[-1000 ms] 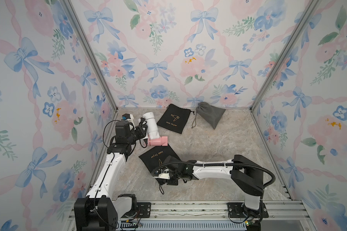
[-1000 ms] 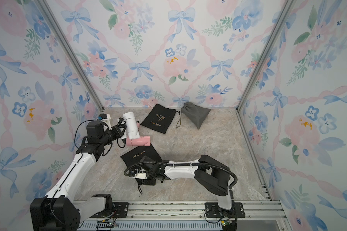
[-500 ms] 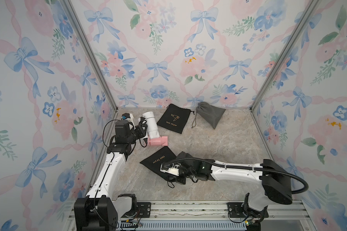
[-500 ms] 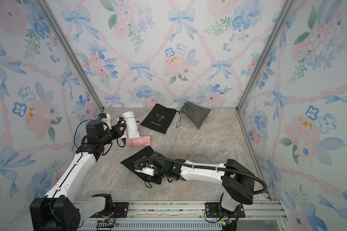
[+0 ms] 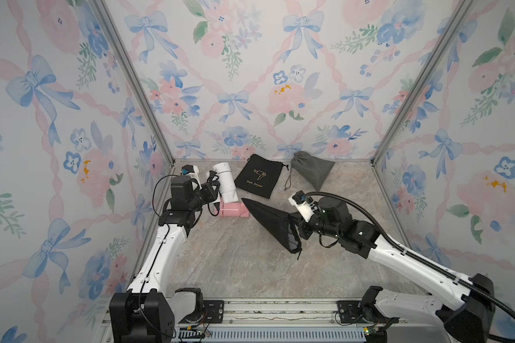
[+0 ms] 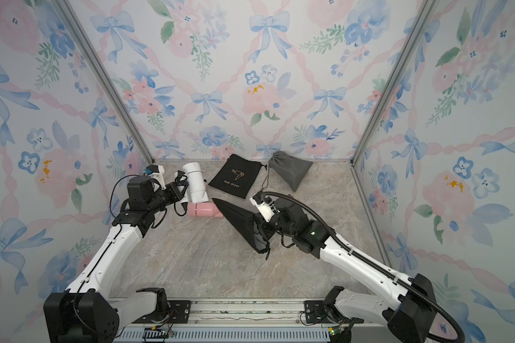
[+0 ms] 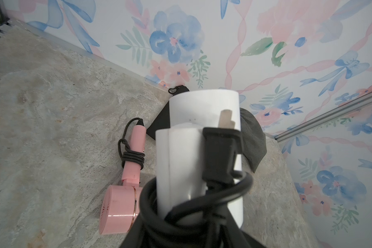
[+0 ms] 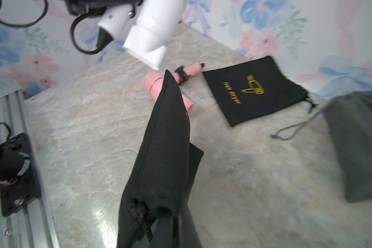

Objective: Pack away hair dryers
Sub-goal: Adjust the drawstring bag at the center of the board.

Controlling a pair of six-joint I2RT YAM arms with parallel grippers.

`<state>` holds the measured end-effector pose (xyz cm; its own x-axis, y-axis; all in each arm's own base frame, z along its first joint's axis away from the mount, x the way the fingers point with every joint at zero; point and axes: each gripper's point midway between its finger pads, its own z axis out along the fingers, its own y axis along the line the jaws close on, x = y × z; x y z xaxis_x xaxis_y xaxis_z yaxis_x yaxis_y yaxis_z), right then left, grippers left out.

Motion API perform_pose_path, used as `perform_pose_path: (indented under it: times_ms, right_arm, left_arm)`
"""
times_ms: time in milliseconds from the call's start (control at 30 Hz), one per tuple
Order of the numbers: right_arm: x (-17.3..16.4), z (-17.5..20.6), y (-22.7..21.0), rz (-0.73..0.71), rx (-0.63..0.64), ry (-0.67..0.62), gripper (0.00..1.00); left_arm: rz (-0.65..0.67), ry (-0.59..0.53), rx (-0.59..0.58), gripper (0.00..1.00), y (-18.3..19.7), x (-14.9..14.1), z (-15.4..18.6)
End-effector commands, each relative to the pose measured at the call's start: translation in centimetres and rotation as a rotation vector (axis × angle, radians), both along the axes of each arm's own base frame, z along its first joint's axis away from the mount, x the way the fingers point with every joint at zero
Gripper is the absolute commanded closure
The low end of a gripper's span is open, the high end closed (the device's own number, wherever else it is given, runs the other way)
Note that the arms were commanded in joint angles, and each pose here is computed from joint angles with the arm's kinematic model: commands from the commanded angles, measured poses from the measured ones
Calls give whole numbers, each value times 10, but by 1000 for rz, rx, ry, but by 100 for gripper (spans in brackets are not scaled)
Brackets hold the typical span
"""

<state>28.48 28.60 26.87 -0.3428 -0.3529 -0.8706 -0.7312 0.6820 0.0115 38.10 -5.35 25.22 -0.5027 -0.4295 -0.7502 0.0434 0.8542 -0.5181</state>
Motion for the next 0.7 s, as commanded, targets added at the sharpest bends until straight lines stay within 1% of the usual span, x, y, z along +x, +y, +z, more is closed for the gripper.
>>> perform_pose_path:
  times_ms: [0, 100, 200, 267, 367, 433, 533, 567, 600, 633, 667]
  right_arm:
    - [12, 6, -49, -189, -112, 0, 100]
    - [15, 11, -73, -286, -188, -7, 100]
    - [20, 5, -71, -348, -209, 6, 100]
    - [30, -11, -59, -376, -225, 49, 100]
    - [54, -48, -31, -416, -258, 144, 100]
    - [71, -74, -3, -391, -302, 182, 100]
    - [88, -107, 39, -301, -335, 244, 100]
    - [90, -116, 49, -271, -341, 265, 97]
    - [90, -122, 57, -246, -340, 284, 91]
    - [88, -126, 61, -224, -331, 298, 83]
    - [86, -127, 65, -202, -305, 307, 70]
  left_arm:
    - [-46, -120, -4, 80, -14, 9, 39]
    - [-64, -122, -7, 80, -22, 9, 39]
    - [-78, -126, -9, 80, -27, 9, 41]
    - [-85, -125, -8, 80, -29, 8, 40]
    - [-81, -127, -2, 80, -28, 6, 39]
    - [-81, -125, -1, 80, -27, 4, 37]
    - [-80, -127, 0, 80, -27, 2, 37]
    - [-78, -131, 2, 80, -26, 1, 38]
    - [-76, -131, 2, 80, -26, 0, 37]
    - [-74, -134, 4, 80, -26, -2, 37]
    - [-72, -138, 6, 80, -25, -3, 38]
